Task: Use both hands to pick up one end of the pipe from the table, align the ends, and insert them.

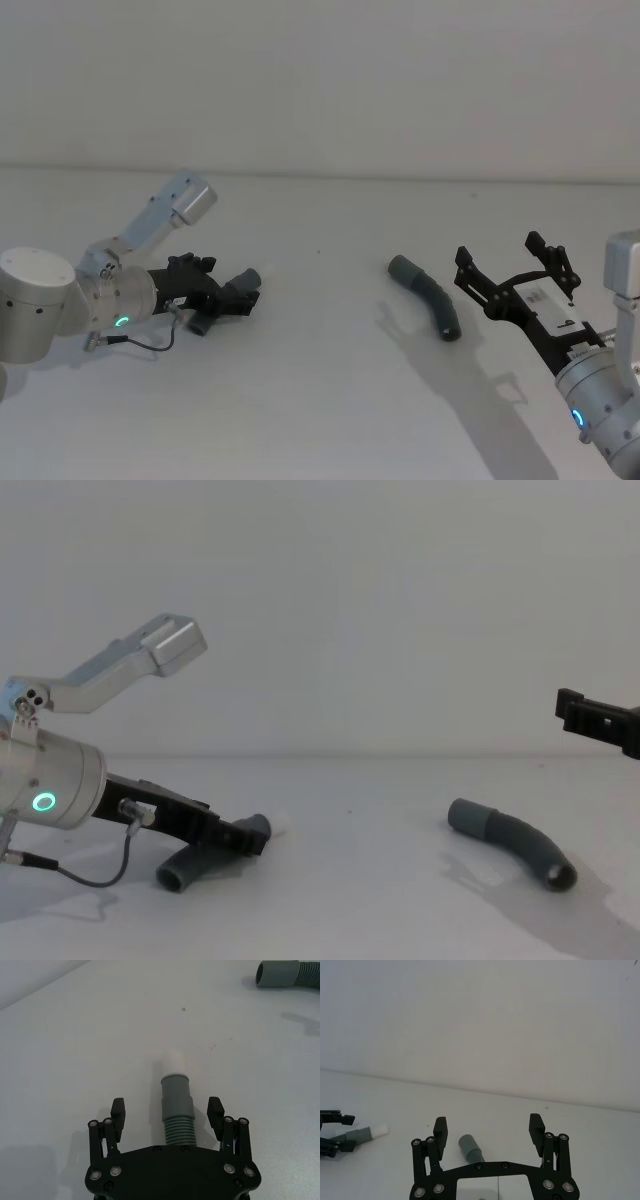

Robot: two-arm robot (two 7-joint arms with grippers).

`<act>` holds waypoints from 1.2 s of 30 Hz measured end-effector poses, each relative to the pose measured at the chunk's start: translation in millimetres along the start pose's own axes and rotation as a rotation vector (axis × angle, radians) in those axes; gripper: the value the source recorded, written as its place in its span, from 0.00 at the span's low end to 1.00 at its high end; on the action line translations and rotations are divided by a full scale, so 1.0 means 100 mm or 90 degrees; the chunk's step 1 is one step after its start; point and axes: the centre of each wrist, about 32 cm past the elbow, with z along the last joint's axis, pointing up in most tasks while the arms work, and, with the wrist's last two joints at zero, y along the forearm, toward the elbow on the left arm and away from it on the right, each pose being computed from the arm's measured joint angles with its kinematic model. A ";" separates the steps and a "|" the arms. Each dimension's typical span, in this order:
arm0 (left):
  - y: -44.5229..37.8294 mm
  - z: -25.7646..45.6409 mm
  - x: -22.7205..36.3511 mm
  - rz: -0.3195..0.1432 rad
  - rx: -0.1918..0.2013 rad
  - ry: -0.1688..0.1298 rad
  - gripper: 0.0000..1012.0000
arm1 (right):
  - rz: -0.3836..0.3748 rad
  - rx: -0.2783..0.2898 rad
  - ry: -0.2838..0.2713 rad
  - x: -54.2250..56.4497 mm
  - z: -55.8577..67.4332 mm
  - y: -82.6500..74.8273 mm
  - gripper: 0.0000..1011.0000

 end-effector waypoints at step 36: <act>-0.029 -0.011 -0.021 -0.003 0.001 0.004 0.53 | 0.000 0.000 0.000 0.00 0.00 0.00 0.99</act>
